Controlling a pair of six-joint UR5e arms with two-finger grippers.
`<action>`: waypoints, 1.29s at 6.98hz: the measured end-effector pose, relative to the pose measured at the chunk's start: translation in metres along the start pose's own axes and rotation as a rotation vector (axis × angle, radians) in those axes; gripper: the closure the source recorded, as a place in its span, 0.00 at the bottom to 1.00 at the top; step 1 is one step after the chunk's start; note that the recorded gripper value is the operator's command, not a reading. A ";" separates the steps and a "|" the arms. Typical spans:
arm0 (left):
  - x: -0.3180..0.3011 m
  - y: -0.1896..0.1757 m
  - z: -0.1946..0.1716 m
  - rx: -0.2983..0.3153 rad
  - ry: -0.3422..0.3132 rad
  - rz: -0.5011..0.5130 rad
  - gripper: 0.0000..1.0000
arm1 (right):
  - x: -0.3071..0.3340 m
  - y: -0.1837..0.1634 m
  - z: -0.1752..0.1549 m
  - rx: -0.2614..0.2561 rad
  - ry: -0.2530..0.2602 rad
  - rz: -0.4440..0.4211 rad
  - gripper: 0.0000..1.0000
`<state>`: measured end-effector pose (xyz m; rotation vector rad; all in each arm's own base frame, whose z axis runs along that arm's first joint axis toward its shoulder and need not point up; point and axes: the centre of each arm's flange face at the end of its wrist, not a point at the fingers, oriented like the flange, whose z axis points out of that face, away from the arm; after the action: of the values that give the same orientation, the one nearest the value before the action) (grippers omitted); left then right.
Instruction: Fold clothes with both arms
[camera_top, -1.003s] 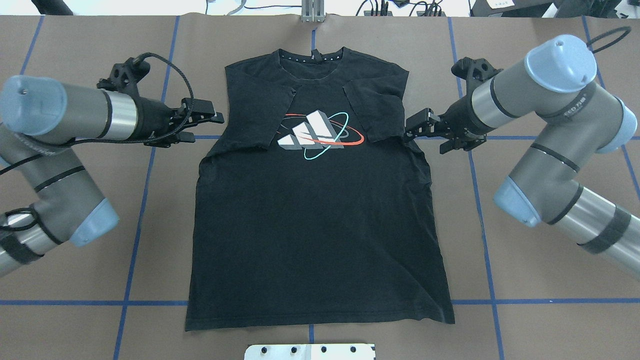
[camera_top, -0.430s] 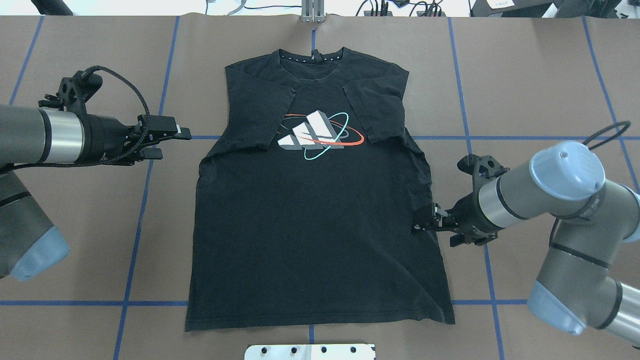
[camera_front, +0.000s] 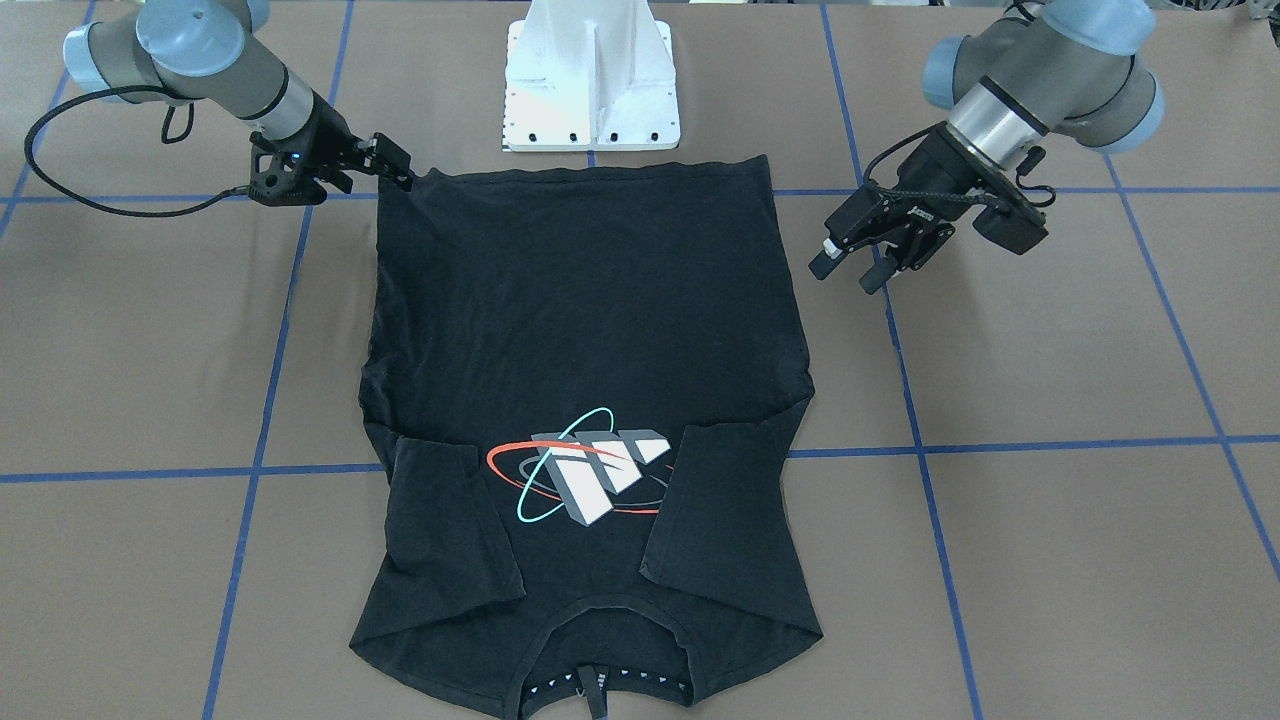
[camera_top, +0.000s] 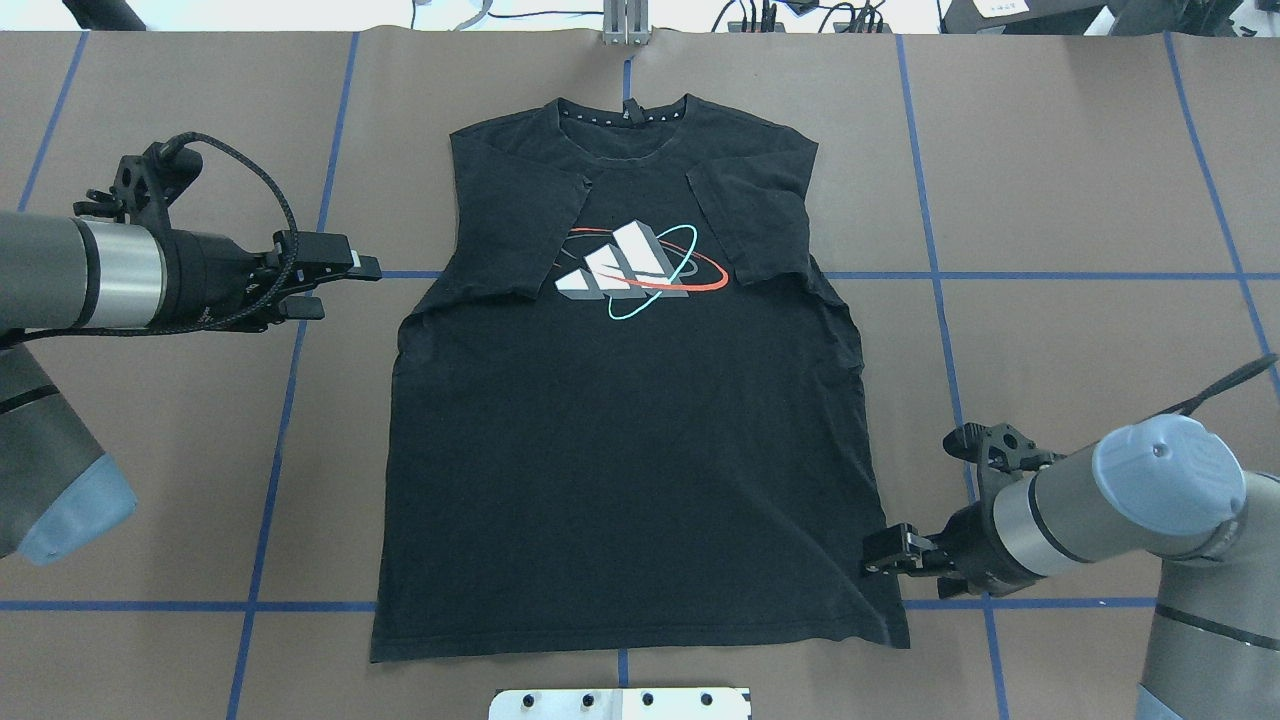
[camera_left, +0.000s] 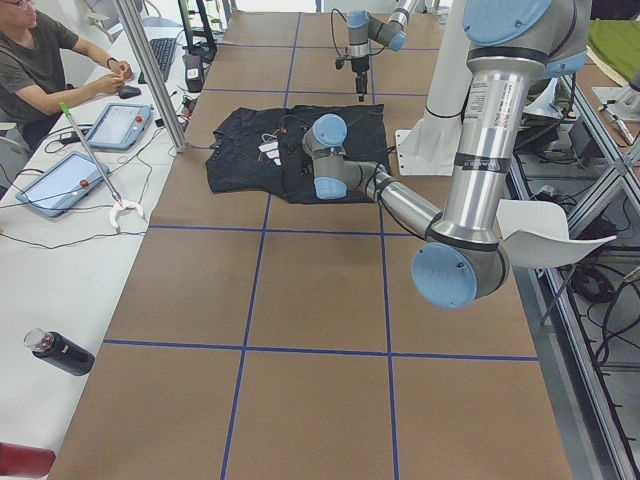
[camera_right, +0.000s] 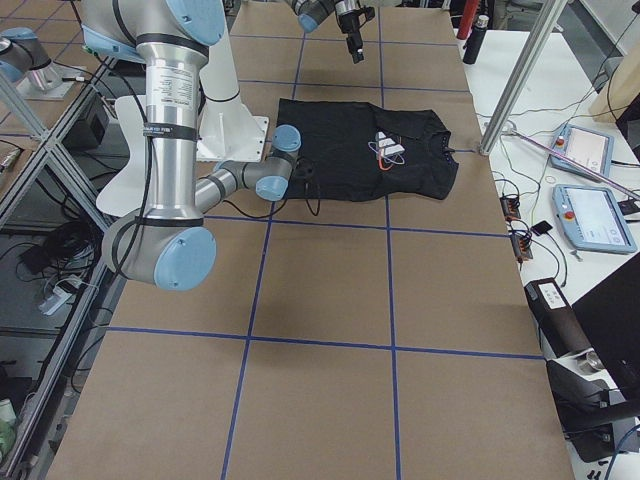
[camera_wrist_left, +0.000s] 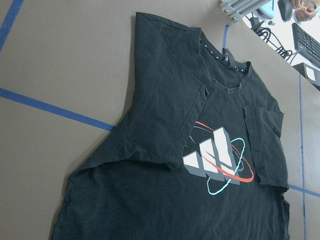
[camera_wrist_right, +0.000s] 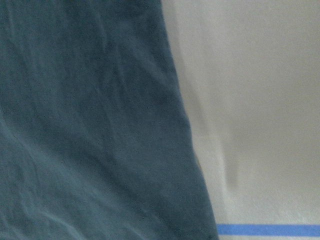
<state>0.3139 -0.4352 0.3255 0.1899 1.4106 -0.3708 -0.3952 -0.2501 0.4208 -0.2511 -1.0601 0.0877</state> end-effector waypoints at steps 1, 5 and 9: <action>0.000 0.000 0.000 0.000 0.000 0.000 0.00 | 0.008 0.016 0.010 -0.008 -0.002 -0.005 0.00; -0.004 -0.001 0.001 0.000 -0.007 -0.001 0.00 | 0.010 0.039 0.030 -0.018 0.008 -0.027 0.06; -0.005 -0.001 0.002 0.001 -0.009 -0.001 0.00 | 0.007 0.039 0.033 -0.025 0.010 -0.027 0.19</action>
<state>0.3147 -0.4359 0.3305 0.1879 1.4013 -0.3725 -0.4188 -0.2051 0.4327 -0.2597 -1.0546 0.0484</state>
